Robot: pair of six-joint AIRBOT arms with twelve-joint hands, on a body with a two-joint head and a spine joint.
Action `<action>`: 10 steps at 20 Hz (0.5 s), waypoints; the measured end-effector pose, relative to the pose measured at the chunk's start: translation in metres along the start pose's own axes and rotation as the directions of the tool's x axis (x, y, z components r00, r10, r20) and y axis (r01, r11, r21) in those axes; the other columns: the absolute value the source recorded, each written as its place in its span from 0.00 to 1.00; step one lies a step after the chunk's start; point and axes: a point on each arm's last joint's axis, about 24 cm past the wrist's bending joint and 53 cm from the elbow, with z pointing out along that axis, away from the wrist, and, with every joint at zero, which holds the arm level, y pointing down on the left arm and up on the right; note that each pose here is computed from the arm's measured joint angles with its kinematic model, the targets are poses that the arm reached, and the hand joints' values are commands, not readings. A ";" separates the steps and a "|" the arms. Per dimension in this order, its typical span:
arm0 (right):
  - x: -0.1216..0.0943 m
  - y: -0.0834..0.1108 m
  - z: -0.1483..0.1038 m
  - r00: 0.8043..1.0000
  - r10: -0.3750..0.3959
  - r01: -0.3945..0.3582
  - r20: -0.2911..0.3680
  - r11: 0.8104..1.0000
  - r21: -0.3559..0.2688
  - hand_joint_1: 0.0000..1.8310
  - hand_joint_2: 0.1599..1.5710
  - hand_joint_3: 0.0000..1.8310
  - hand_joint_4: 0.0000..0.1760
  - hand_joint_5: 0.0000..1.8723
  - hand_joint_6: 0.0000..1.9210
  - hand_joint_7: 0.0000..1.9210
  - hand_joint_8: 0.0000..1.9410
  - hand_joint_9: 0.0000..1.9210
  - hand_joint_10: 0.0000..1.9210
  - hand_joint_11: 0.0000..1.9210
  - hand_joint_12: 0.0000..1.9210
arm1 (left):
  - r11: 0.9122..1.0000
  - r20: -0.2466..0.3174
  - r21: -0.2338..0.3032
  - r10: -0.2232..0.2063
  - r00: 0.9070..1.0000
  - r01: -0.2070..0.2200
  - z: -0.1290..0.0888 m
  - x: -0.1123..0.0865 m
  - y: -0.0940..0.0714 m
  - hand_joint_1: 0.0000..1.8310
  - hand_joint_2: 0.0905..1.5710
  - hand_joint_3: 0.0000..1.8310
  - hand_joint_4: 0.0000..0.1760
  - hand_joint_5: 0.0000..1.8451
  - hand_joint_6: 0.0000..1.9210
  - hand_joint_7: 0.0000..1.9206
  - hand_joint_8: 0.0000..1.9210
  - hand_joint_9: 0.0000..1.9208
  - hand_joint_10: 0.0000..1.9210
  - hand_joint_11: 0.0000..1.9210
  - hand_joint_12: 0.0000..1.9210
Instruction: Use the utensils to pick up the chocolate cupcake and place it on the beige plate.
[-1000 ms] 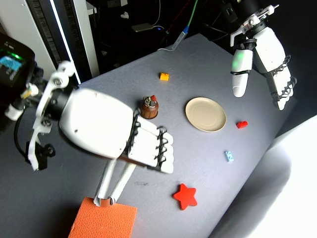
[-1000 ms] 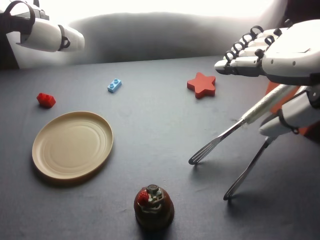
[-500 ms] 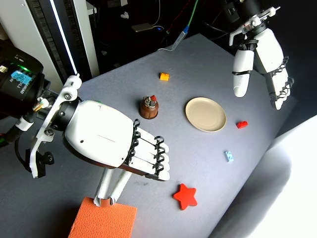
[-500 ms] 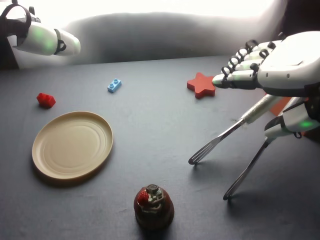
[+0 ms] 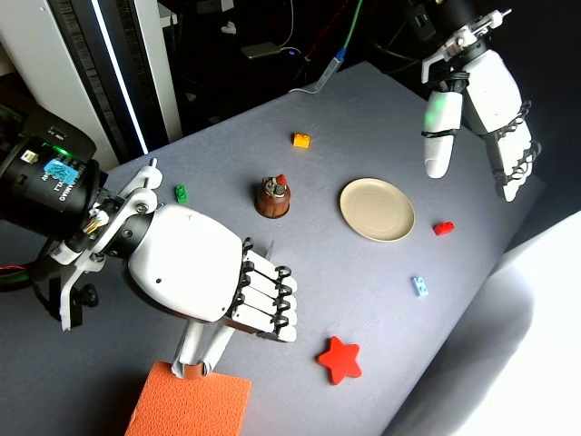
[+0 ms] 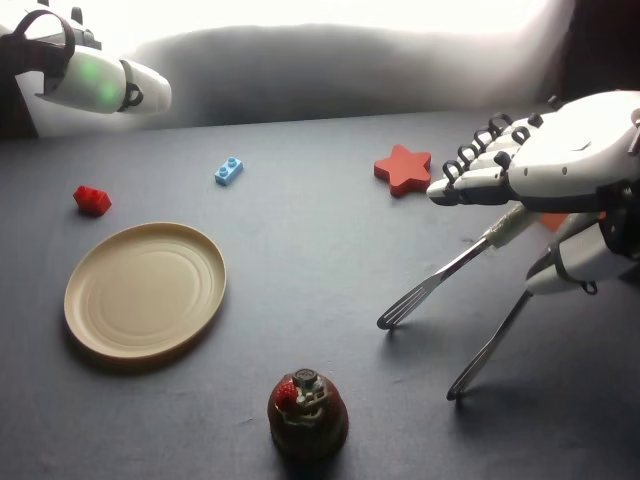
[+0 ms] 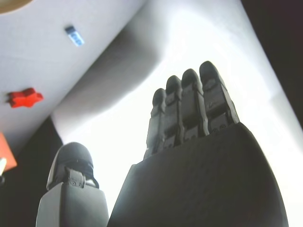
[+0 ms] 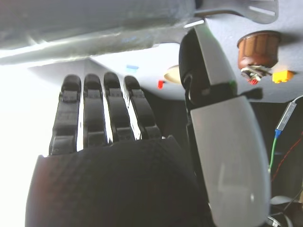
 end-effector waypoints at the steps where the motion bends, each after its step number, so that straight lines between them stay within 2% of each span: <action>1: 0.001 0.000 0.000 1.000 0.000 0.000 -0.003 1.000 0.001 0.41 0.67 0.00 0.00 0.00 0.00 0.00 0.00 0.00 0.00 0.00 0.00 | 1.000 0.000 -0.001 0.000 1.000 0.000 0.000 0.000 0.000 0.05 0.70 0.00 0.00 0.05 0.00 0.06 0.00 0.03 0.00 0.00 0.05; 7: 0.001 -0.009 -0.005 1.000 0.007 -0.007 -0.011 1.000 0.021 0.38 0.64 0.00 0.00 0.00 0.00 0.00 0.00 0.00 0.00 0.00 0.00 | 1.000 0.001 -0.003 0.000 1.000 0.000 0.000 0.000 0.001 0.04 0.71 0.00 0.00 0.05 0.00 0.06 0.00 0.04 0.00 0.00 0.05; 10: -0.004 -0.018 -0.005 1.000 0.011 -0.011 0.000 0.999 0.037 0.33 0.64 0.00 0.00 0.00 0.00 0.00 0.00 0.00 0.00 0.00 0.00 | 1.000 0.001 0.000 0.000 1.000 0.000 0.000 0.000 0.000 0.02 0.70 0.00 0.00 0.04 0.00 0.05 0.00 0.03 0.00 0.00 0.04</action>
